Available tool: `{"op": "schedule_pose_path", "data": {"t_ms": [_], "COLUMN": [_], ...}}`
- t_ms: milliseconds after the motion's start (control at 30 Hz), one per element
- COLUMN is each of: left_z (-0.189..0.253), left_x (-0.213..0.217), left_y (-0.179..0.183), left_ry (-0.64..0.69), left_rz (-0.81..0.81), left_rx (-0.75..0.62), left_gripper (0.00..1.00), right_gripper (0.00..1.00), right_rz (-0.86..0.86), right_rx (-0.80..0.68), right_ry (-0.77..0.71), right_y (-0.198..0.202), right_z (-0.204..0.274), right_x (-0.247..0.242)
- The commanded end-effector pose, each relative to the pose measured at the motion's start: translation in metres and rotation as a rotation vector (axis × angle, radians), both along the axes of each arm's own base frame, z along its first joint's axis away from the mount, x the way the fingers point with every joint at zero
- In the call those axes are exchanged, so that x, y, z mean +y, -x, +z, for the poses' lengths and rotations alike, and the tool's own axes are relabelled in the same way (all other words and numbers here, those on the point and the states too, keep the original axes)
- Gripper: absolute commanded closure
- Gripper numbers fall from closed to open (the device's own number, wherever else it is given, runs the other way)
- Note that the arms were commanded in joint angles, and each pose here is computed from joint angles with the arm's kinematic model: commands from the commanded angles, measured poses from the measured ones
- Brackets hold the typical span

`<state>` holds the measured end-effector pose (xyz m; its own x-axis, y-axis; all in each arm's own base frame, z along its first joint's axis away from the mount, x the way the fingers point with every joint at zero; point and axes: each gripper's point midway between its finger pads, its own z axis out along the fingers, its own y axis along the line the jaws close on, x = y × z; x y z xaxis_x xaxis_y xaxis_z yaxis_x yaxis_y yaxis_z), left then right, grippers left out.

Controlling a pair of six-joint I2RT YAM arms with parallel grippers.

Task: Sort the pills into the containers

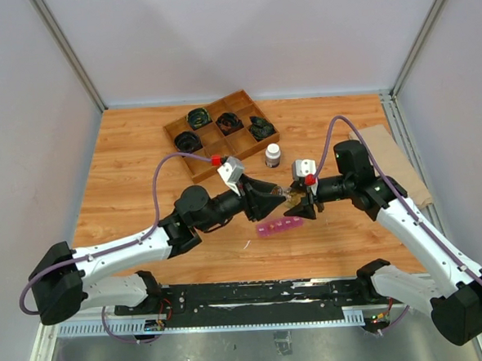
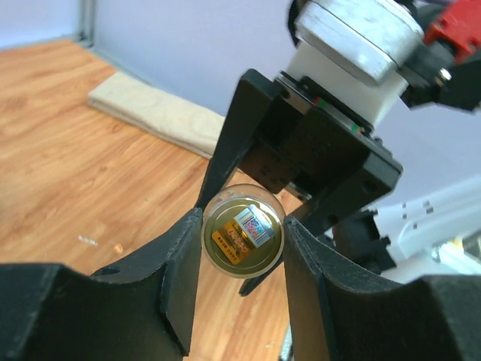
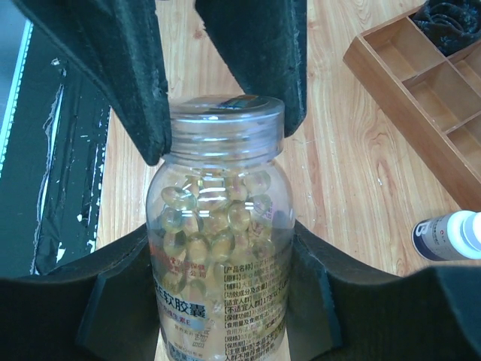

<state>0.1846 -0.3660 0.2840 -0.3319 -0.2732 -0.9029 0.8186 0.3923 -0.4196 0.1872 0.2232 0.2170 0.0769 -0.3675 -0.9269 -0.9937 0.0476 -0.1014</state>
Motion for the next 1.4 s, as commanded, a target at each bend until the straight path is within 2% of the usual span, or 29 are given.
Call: {"op": "schedule_pose_path", "data": {"t_ms": [0,200,333,500,633,833,1000,1067,1167,1367], "left_z": [-0.009,-0.021,-0.015,0.003,0.019,0.039,0.056,0.055,0.042,0.012], "left_x": [-0.003,-0.006,-0.003,0.005,0.019,0.041,0.059,0.060,0.053,0.044], "left_y": [0.032,0.027,0.022,0.011,0.013,0.026,0.033,0.027,0.008,-0.022], "left_ry": [-0.008,-0.095,-0.078,-0.010,0.055,0.162,0.329,0.355,0.300,0.097], "left_rz": [-0.307,-0.340,-0.322,-0.224,-0.170,-0.148,-0.125,-0.094,-0.013,0.252], "left_rx": [-0.293,-0.542,-0.581,-0.502,-0.433,-0.250,-0.076,0.024,0.190,0.286], "left_gripper": [0.72,0.66,0.59,0.22,0.02,0.01,0.01,0.04,0.11,0.12], "right_gripper": [0.99,0.99,0.99,1.00,0.99,0.99,0.99,0.99,0.99,0.99], "right_rz": [0.006,0.007,0.010,0.008,0.008,0.008,0.006,0.003,0.002,-0.003], "right_rx": [-0.046,-0.049,-0.047,-0.050,-0.050,-0.054,-0.054,-0.053,-0.054,-0.053], "right_ry": [-0.044,-0.046,-0.046,-0.046,-0.045,-0.042,-0.042,-0.039,-0.039,-0.035], "right_y": [-0.004,-0.003,-0.003,-0.003,-0.003,-0.004,-0.005,-0.005,-0.005,-0.006], "right_z": [0.015,0.016,0.016,0.016,0.015,0.015,0.015,0.014,0.014,0.013], "right_x": [0.002,0.002,0.002,0.002,0.002,0.002,0.002,0.001,0.001,0.001]}}
